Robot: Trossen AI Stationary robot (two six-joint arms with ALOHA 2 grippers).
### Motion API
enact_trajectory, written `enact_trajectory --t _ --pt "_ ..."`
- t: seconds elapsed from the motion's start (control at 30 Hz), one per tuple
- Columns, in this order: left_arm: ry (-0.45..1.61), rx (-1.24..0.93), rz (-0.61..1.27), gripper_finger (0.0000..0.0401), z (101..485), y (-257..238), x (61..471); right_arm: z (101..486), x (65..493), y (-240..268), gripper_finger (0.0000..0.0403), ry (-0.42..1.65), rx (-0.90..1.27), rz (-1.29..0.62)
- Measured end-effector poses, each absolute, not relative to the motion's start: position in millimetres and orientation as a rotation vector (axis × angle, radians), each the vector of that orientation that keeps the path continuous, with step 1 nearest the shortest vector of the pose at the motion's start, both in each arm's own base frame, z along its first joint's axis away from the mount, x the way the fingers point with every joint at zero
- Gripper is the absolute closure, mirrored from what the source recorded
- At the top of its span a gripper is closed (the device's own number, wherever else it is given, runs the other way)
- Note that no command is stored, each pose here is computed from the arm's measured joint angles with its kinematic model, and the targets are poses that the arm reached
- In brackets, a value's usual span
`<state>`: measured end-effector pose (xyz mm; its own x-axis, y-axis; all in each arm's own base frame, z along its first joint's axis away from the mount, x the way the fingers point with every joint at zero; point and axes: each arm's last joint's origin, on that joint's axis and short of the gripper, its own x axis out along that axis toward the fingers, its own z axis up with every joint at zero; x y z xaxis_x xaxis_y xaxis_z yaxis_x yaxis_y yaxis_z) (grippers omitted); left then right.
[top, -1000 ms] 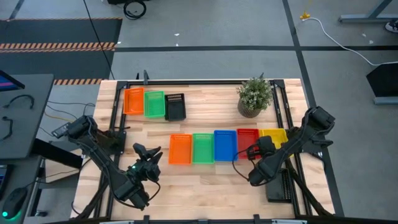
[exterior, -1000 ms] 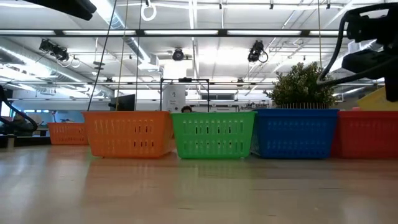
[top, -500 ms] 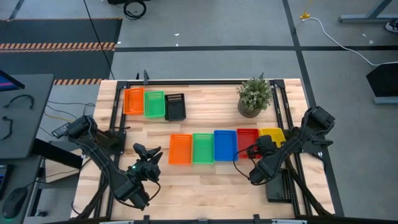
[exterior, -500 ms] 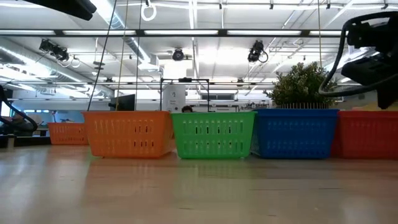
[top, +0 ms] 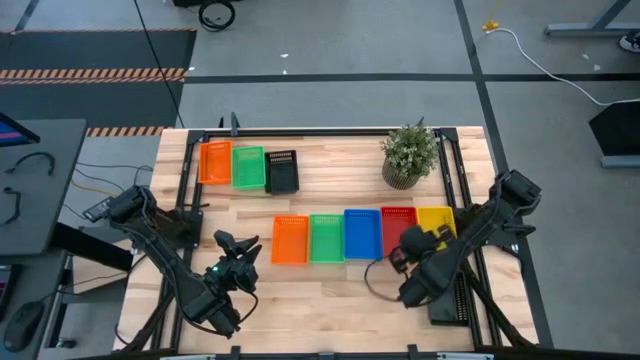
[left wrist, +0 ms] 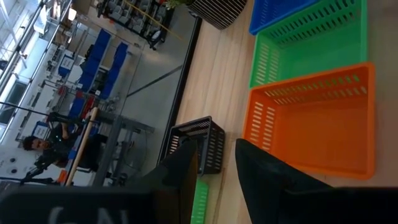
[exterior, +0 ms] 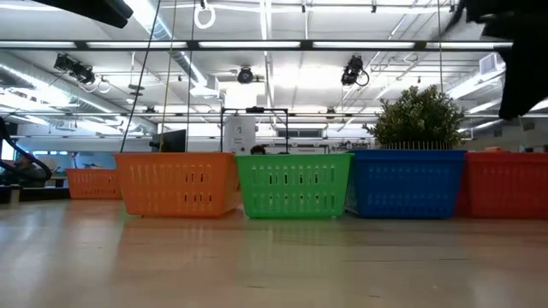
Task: Stack baskets by color
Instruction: Stack the top orange bin on top of the bottom orange bin
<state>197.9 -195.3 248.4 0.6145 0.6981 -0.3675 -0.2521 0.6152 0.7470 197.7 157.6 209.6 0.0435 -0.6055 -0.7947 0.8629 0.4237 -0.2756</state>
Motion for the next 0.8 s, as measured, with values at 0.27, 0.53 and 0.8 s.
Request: enact_trajectory --t 0.27,0.53,0.8 --pt "0.707 0.651 0.597 0.0284 247 -198 200 211 231 211 0.0274 0.71 0.296 -0.598" --pt "0.701 0.537 0.576 0.0284 244 -205 203 211 271 261 0.0274 0.382 0.064 -0.303" --pt "0.663 0.428 0.516 0.0295 229 -213 203 177 303 280 0.0277 0.373 -0.077 -0.067"
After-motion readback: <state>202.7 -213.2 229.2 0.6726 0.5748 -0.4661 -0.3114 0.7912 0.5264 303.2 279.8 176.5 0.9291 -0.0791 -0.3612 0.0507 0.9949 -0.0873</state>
